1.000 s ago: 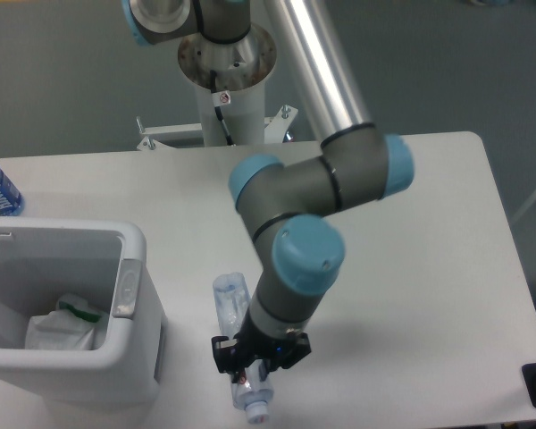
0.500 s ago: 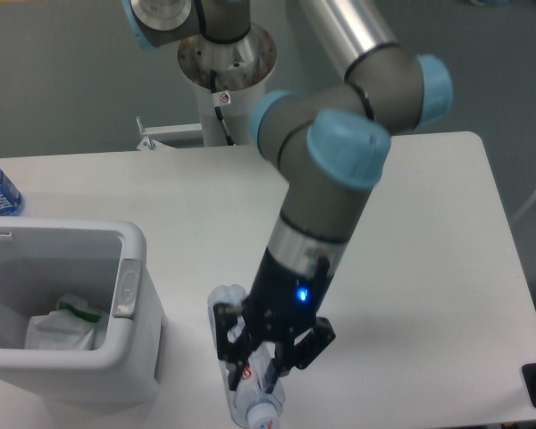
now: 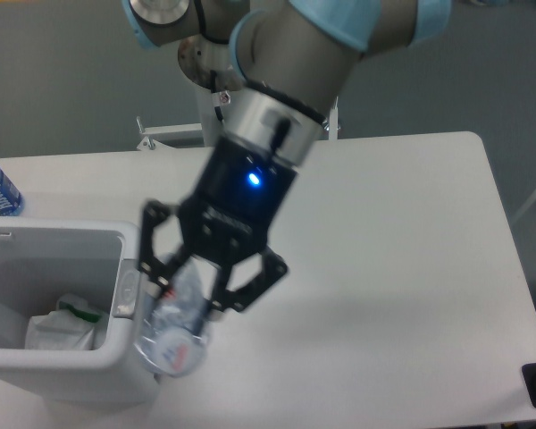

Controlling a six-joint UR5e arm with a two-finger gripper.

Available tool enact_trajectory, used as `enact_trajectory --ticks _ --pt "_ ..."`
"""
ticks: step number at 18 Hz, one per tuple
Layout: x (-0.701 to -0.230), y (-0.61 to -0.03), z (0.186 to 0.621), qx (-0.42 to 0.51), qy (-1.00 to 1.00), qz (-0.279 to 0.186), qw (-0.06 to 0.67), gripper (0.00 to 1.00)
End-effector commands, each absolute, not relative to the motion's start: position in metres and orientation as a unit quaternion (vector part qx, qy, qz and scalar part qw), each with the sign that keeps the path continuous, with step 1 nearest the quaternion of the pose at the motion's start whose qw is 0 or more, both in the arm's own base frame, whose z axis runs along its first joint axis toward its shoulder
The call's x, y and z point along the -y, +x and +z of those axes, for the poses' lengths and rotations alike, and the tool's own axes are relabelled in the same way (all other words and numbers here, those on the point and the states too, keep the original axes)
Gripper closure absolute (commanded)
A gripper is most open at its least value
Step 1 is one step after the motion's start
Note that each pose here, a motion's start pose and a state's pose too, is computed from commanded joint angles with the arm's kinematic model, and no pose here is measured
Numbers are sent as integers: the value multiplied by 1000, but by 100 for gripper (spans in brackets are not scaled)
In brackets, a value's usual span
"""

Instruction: Place the trash in the trash can

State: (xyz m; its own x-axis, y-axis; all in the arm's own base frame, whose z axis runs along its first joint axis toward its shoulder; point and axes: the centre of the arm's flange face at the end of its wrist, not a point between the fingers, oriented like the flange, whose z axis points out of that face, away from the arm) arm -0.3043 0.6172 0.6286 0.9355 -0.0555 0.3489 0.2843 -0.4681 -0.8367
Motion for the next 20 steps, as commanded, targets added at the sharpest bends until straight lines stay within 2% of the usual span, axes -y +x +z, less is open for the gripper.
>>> enact_trajectory --ticks 6,9,10,11,13,14,17,20 --pt "-658 -244 589 33 -852 -208 479 66" --pt "-665 -225 571 18 -857 -217 467 54" --pt "-664 -223 567 11 -858 -215 466 45" --pt "-664 -223 563 5 -860 -212 465 23" --pt "-662 -222 559 -1 -861 -210 464 3" --pt "-661 -221 557 -1 -861 -211 463 0" --pt "-660 -223 556 3 -863 -209 461 0" --pt "-647 -256 557 25 -862 -196 466 0"
